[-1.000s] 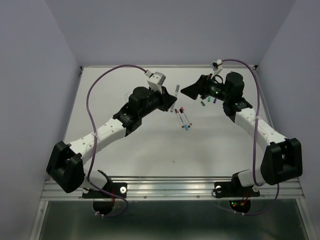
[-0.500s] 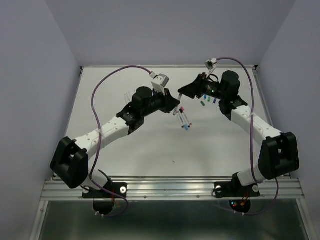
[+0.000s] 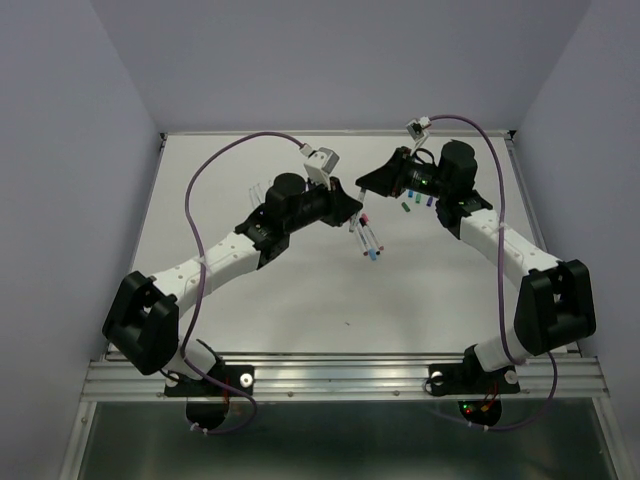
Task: Open the pen caps
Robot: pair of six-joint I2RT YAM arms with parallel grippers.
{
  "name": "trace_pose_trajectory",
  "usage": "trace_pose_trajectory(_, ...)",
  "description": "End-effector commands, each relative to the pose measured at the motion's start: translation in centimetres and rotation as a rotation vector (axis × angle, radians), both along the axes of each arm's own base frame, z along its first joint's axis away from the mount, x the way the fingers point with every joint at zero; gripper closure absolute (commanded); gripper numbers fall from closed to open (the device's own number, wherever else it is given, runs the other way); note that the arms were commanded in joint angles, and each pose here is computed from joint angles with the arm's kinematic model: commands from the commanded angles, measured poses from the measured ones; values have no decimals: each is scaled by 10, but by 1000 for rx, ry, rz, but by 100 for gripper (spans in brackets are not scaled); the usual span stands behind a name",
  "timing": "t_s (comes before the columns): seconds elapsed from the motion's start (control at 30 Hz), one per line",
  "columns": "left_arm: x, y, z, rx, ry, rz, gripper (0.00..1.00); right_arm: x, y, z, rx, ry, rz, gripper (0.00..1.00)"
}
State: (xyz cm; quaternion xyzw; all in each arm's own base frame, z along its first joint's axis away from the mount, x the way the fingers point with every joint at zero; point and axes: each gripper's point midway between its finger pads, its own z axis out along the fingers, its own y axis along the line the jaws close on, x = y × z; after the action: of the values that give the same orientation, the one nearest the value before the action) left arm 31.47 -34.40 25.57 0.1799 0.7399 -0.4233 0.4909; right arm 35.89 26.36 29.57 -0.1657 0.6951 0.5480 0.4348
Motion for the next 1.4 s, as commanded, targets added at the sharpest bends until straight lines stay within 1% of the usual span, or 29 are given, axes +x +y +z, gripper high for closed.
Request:
trace_pose_trajectory(0.0, 12, -2, 53, -115, -92, 25, 100, -3, 7, 27, 37, -85, 38, 66)
trace_pose_trajectory(0.17, 15, -5, 59, -144, -86, 14, 100, -3, 7, 29, 36, -93, 38, 66)
trace_pose_trajectory(0.23, 14, -7, 62, -155, -83, 1, 100, -2, 6, 31, 34, -103, 28, 80)
trace_pose_trajectory(0.3, 14, -8, 60, -154, -79, -5, 100, 0, 4, 32, 31, -114, 8, 99)
trace_pose_trajectory(0.43, 9, -10, 53, -142, -70, -34, 100, 6, -1, 39, 14, -168, -47, 99)
trace_pose_trajectory(0.5, 6, -10, 43, -130, -53, -50, 100, 10, -2, 39, 7, -171, -67, 99)
trace_pose_trajectory(0.53, 3, -10, 41, -130, -49, -59, 100, 14, -3, 43, 8, -176, -83, 97)
trace_pose_trajectory(0.63, -2, -9, 29, -118, -22, -70, 100, 21, -2, 42, 6, -169, -95, 84)
trace_pose_trajectory(0.67, -3, -8, 23, -112, -11, -68, 100, 22, -1, 42, 8, -166, -93, 83)
trace_pose_trajectory(0.8, -3, -6, 23, -116, -4, -58, 100, 22, 2, 38, 14, -151, -67, 80)
trace_pose_trajectory(0.83, -3, -6, 23, -116, -4, -56, 100, 21, 2, 38, 16, -146, -65, 76)
trace_pose_trajectory(0.9, -1, -6, 25, -119, -7, -51, 100, 19, 3, 36, 15, -142, -56, 73)
trace_pose_trajectory(0.93, 0, -6, 27, -122, -9, -45, 100, 18, 3, 35, 16, -138, -48, 68)
trace_pose_trajectory(1.0, 2, -6, 28, -124, -10, -42, 100, 16, 4, 34, 15, -135, -39, 65)
trace_pose_trajectory(1.03, 3, -6, 30, -128, -13, -41, 100, 15, 3, 35, 16, -137, -38, 58)
trace_pose_trajectory(1.07, 3, -6, 32, -130, -15, -41, 100, 15, 3, 34, 15, -136, -38, 56)
trace_pose_trajectory(1.1, 3, -8, 32, -131, -18, -49, 100, 14, 3, 34, 14, -138, -38, 48)
trace_pose_trajectory(1.17, 3, -9, 35, -135, -20, -50, 100, 15, 3, 34, 14, -137, -42, 48)
trace_pose_trajectory(1.2, 4, -8, 35, -135, -20, -50, 100, 15, 3, 34, 14, -135, -42, 51)
trace_pose_trajectory(1.27, 4, -8, 35, -136, -19, -47, 100, 16, 2, 34, 16, -131, -53, 67)
trace_pose_trajectory(1.37, 4, -7, 34, -135, -18, -46, 100, 16, 2, 34, 15, -135, -51, 81)
